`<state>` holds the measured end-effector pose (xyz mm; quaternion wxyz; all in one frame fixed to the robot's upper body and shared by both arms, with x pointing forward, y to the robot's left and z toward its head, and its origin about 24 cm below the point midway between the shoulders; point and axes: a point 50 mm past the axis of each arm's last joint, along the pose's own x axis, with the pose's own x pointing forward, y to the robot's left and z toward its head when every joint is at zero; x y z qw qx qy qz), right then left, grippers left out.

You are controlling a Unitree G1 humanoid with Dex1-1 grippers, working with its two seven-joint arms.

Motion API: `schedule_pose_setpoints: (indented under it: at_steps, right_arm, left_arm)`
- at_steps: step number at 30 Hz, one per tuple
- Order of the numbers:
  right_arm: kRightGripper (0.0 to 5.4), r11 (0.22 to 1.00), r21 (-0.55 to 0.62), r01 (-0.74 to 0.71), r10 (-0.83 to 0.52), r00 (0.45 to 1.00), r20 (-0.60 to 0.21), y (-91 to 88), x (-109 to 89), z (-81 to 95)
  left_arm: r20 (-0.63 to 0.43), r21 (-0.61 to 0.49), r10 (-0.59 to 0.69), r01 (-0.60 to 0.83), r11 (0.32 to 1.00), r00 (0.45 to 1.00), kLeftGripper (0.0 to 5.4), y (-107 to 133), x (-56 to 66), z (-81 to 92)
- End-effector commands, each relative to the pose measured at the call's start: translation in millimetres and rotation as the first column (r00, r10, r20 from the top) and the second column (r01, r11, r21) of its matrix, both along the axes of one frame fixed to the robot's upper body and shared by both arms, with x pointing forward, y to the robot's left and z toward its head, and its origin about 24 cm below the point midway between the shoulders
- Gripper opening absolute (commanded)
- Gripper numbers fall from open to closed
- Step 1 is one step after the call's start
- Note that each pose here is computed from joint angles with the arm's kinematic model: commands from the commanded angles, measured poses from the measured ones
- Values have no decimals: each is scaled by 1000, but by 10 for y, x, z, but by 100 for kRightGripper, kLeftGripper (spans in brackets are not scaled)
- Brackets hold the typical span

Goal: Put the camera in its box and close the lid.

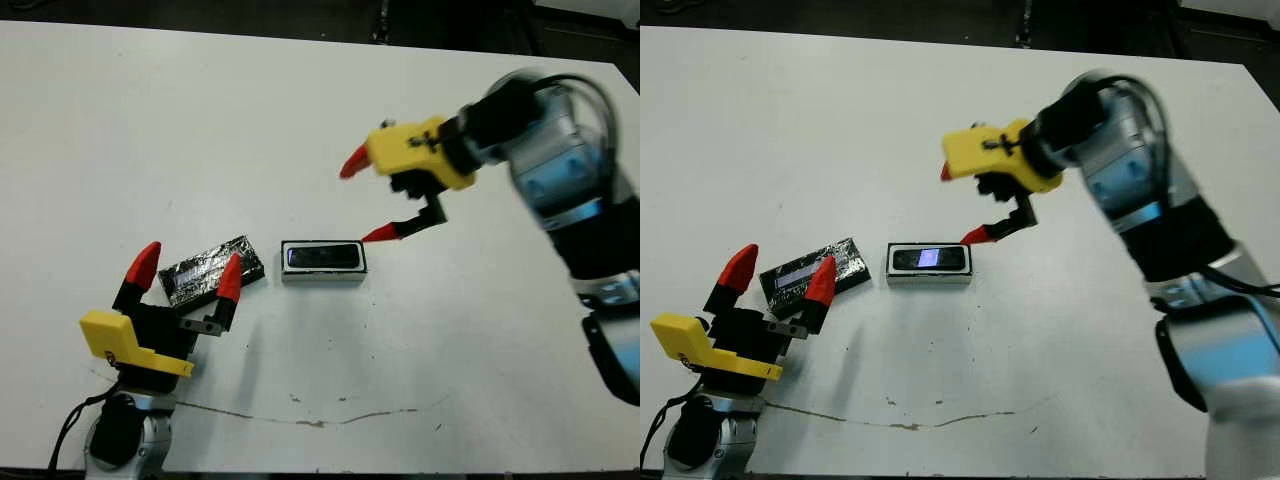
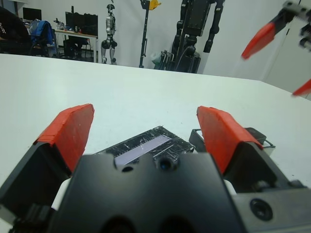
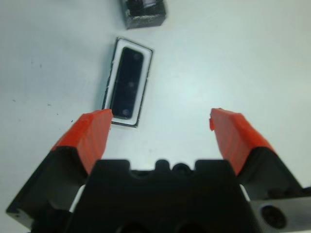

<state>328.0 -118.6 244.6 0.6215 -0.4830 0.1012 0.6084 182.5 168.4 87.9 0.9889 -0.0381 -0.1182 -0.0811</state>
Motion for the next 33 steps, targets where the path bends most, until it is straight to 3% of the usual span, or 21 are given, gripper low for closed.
schedule_pose_setpoints:
  at_steps: [1,4,7,11,16,19,25,33]
  right_arm:
    - [540,989,135,65,-71,997,41,-217,-32,139]
    - [540,946,273,176,-204,976,78,-339,-103,126]
    - [540,888,388,246,-312,943,118,-405,-206,-4]
    - [508,793,517,323,-431,897,101,-415,-320,-365]
    - [439,692,633,346,-491,869,62,-266,-426,-751]
    - [390,671,665,328,-492,868,68,-181,-450,-885]
    - [302,703,654,280,-482,864,148,-57,-472,-1007]
    - [173,696,664,273,-459,881,118,96,-464,-1087]
  left_arm:
    - [-22,4,3,-3,1000,1000,540,15,-14,-34]
    - [-21,9,4,-4,1000,1000,540,14,-13,-33]
    - [-22,4,1,-1,1000,1000,540,12,-14,-34]
    - [-25,-3,-4,4,1000,1000,540,13,-13,-31]
    - [-15,2,-7,7,1000,1000,540,22,-6,-21]
    - [-16,-7,-11,11,1000,1000,540,21,-6,-9]
    - [-15,-9,-15,15,1000,1000,540,20,-3,-7]
    - [-8,-3,-19,19,1000,1000,540,22,2,-8]
